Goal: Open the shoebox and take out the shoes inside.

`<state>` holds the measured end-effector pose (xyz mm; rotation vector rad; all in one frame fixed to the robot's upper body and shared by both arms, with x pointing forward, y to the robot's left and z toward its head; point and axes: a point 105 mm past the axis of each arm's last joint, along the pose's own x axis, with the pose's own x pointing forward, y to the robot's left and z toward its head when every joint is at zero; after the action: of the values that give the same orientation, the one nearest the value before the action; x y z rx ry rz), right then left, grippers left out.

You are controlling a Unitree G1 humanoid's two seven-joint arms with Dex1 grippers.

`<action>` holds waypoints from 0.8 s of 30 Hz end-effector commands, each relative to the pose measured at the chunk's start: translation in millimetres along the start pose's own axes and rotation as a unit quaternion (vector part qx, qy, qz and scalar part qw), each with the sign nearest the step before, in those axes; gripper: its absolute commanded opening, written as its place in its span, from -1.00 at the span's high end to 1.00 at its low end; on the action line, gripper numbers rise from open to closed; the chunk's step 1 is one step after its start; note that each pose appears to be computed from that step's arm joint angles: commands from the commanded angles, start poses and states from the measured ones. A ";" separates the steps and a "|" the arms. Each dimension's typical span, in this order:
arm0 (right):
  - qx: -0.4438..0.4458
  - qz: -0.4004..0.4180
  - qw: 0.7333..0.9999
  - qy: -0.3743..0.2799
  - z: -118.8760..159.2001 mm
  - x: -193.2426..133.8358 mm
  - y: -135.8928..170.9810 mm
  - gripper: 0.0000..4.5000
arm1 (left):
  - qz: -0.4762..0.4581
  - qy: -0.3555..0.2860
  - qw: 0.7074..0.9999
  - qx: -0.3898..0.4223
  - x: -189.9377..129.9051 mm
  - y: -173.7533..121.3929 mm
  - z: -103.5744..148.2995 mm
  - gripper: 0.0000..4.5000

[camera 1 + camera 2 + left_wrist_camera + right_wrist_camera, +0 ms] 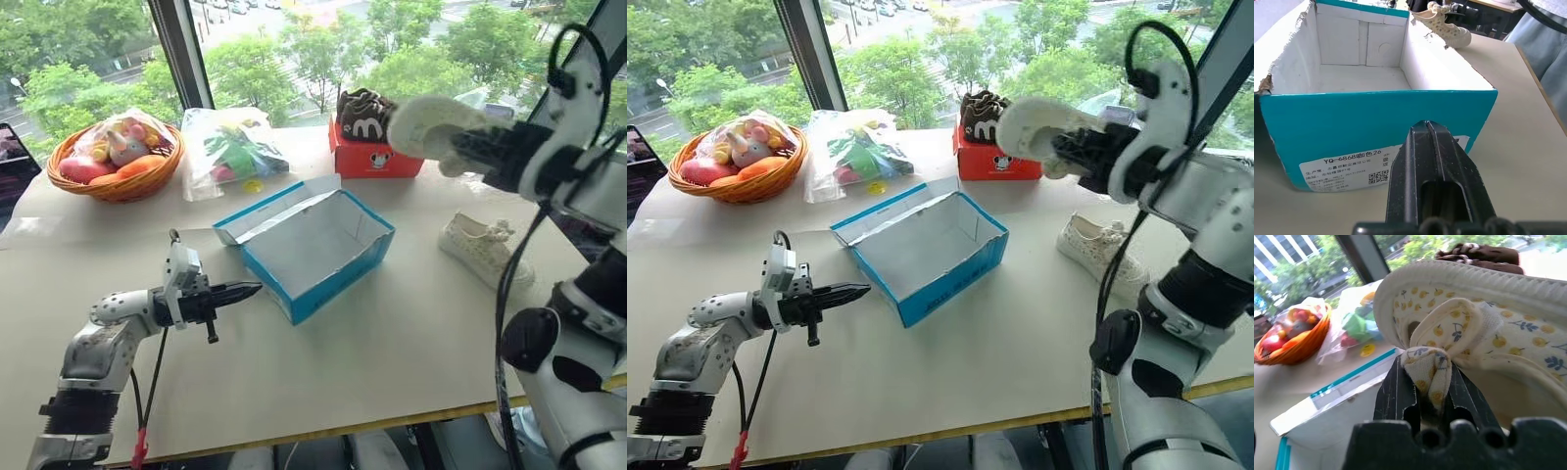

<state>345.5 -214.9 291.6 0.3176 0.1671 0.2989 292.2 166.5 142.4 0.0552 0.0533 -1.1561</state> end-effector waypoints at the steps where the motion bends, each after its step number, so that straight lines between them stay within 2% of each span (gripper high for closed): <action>1: 0.008 0.002 1.000 -0.002 -14.4 -10.3 6.9 0.97 | -0.011 -0.007 1.000 0.010 3.3 -1.9 4.5 1.00; 4: 0.044 -0.004 0.999 0.010 -32.6 -14.1 10.4 0.97 | -0.016 -0.006 1.000 0.009 4.3 -2.4 4.0 1.00; 7: 0.122 -0.043 0.991 0.035 -45.3 -24.3 9.7 0.97 | -0.018 -0.004 1.000 0.010 4.3 -2.4 3.8 1.00; 11: 0.206 -0.117 0.971 0.022 -61.4 -25.0 10.9 0.97 | -0.019 -0.002 1.000 0.009 4.0 -2.3 2.9 1.00; 14: 0.273 -0.142 0.951 0.019 -71.2 -25.9 28.0 0.97 | -0.020 -0.001 1.000 0.007 3.8 -3.4 2.6 1.00; 16: 0.302 -0.165 0.939 0.023 -76.4 -29.0 26.5 0.97 | -0.020 -0.001 1.000 0.007 4.1 -4.1 2.1 1.00; 24: 0.309 -0.231 0.920 0.073 -117.2 -38.4 -15.9 0.97 | -0.024 -0.003 1.000 0.005 7.5 -4.4 1.7 1.00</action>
<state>290.8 -197.4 174.2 0.8666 0.5279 -0.2214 291.6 160.8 136.0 0.0370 0.0751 -1.1881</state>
